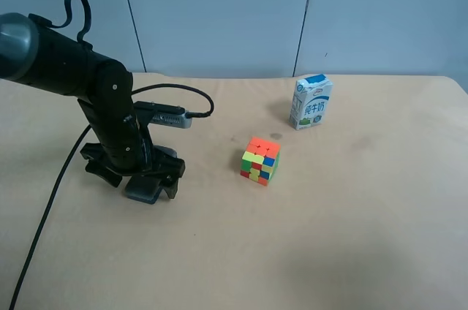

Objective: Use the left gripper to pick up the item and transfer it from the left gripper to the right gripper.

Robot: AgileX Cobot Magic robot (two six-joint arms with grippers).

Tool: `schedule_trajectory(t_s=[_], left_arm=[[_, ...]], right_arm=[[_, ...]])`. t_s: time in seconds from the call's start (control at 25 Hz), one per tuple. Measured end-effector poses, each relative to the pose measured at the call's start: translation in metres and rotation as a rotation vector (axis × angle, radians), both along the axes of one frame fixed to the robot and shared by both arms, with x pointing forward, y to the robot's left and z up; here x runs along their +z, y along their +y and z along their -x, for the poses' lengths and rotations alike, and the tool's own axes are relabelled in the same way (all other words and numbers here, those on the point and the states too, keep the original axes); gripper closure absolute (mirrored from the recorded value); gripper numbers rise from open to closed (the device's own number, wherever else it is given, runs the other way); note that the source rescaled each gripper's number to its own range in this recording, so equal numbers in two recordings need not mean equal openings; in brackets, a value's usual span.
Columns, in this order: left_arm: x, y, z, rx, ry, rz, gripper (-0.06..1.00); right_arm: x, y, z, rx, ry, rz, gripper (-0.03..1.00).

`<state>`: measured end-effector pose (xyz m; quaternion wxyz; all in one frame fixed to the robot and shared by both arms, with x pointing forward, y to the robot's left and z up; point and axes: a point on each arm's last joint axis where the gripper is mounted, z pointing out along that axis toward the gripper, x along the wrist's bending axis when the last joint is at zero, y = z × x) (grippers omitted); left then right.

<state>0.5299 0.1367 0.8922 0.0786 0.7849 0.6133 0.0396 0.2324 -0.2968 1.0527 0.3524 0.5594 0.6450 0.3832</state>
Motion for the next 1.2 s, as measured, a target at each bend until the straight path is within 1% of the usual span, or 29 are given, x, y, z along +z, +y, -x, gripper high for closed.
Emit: schedule_trajectory(t_s=[0.16,0.28,0.48,0.56,0.6,0.68,0.8,0.84,1.08,1.2], left_arm=[[-0.007,-0.001,-0.002,0.001,-0.003,0.001,-0.05],[-0.015,-0.001,-0.002,0.002,0.015,-0.008,-0.05],[-0.016,-0.001,-0.002,0.001,0.013,-0.007,-0.05],[-0.016,-0.001,-0.002,0.0,0.009,-0.005,0.06],[-0.016,-0.002,-0.003,-0.001,0.006,-0.004,0.16],[-0.016,-0.002,-0.003,-0.003,0.002,-0.002,0.4],[-0.016,-0.002,-0.003,-0.003,0.0,-0.001,0.84],[-0.016,-0.002,-0.003,-0.004,-0.001,-0.001,0.94],[-0.015,-0.002,-0.004,-0.004,-0.004,0.001,0.94],[-0.007,-0.002,-0.004,-0.003,-0.026,0.015,0.94]], right_arm=[[0.0,0.0,0.0,0.0,0.0,0.0,-0.02],[0.0,0.0,0.0,0.0,0.0,0.0,-0.02],[0.0,0.0,0.0,0.0,0.0,0.0,-0.02],[0.0,0.0,0.0,0.0,0.0,0.0,-0.02],[0.0,0.0,0.0,0.0,0.0,0.0,-0.02],[0.0,0.0,0.0,0.0,0.0,0.0,-0.02],[0.0,0.0,0.0,0.0,0.0,0.0,-0.02],[0.0,0.0,0.0,0.0,0.0,0.0,-0.02],[0.0,0.0,0.0,0.0,0.0,0.0,-0.02],[0.0,0.0,0.0,0.0,0.0,0.0,-0.02]])
